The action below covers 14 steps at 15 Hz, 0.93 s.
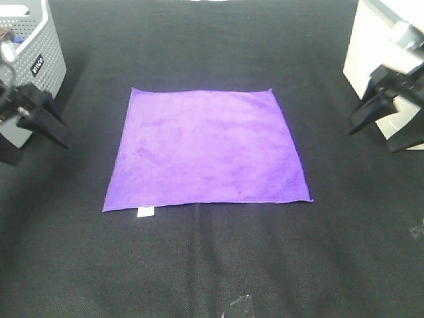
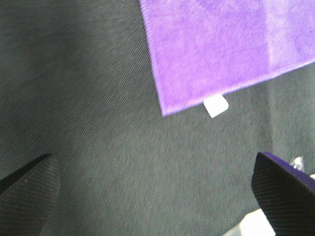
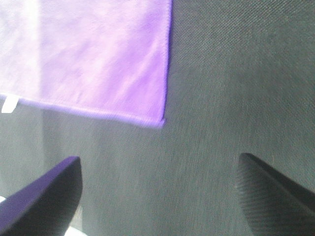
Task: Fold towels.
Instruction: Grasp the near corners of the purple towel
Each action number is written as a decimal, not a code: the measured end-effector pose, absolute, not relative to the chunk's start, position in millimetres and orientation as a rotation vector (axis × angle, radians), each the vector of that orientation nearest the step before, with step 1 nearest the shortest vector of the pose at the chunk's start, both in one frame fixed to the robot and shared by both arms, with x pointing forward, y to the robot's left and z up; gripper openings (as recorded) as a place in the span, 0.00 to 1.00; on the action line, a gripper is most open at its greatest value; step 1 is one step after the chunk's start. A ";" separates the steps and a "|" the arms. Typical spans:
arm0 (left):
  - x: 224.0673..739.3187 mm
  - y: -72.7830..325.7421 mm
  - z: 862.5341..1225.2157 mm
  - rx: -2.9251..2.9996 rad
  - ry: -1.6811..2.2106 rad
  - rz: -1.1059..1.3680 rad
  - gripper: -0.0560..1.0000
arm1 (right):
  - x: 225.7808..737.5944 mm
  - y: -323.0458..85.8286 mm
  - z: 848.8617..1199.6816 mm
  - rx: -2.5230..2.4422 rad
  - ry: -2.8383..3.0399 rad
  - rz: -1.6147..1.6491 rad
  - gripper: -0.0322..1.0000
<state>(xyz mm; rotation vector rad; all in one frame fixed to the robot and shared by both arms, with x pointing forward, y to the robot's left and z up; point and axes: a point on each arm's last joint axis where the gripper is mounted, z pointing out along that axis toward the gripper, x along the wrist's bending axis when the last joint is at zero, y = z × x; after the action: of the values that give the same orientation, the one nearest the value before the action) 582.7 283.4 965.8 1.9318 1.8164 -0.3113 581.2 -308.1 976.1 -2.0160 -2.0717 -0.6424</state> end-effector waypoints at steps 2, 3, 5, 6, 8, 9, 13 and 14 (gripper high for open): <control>588.6 282.1 942.1 1.932 1.822 -0.379 0.99 | 590.3 -310.3 961.9 -2.057 -2.054 -0.660 0.83; 590.7 281.7 933.1 1.935 1.818 -0.396 0.99 | 592.3 -310.4 959.3 -2.062 -2.045 -0.663 0.83; 595.2 282.6 927.4 1.914 1.829 -0.360 0.99 | 593.4 -310.2 958.2 -2.065 -2.037 -0.668 0.83; 596.1 282.3 927.8 1.901 1.829 -0.356 0.99 | 594.3 -310.4 957.7 -2.079 -2.032 -0.681 0.83; 598.8 280.2 923.0 1.851 1.842 -0.381 0.99 | 597.3 -311.1 949.2 -2.084 -2.025 -0.671 0.83; 600.3 279.5 916.5 1.828 1.858 -0.402 0.99 | 599.0 -311.1 939.8 -2.081 -2.008 -0.652 0.83; 601.2 264.8 884.8 1.895 1.839 -0.474 0.98 | 603.0 -307.7 897.8 -2.011 -1.941 -0.603 0.83; 601.6 262.3 881.2 1.902 1.840 -0.476 0.98 | 602.3 -307.0 889.1 -1.998 -1.918 -0.577 0.83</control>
<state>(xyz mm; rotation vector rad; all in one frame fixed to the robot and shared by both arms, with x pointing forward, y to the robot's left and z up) 601.6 262.3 881.2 1.9024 1.8404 -0.4759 602.3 -307.0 889.1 -1.9983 -1.9176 -0.5775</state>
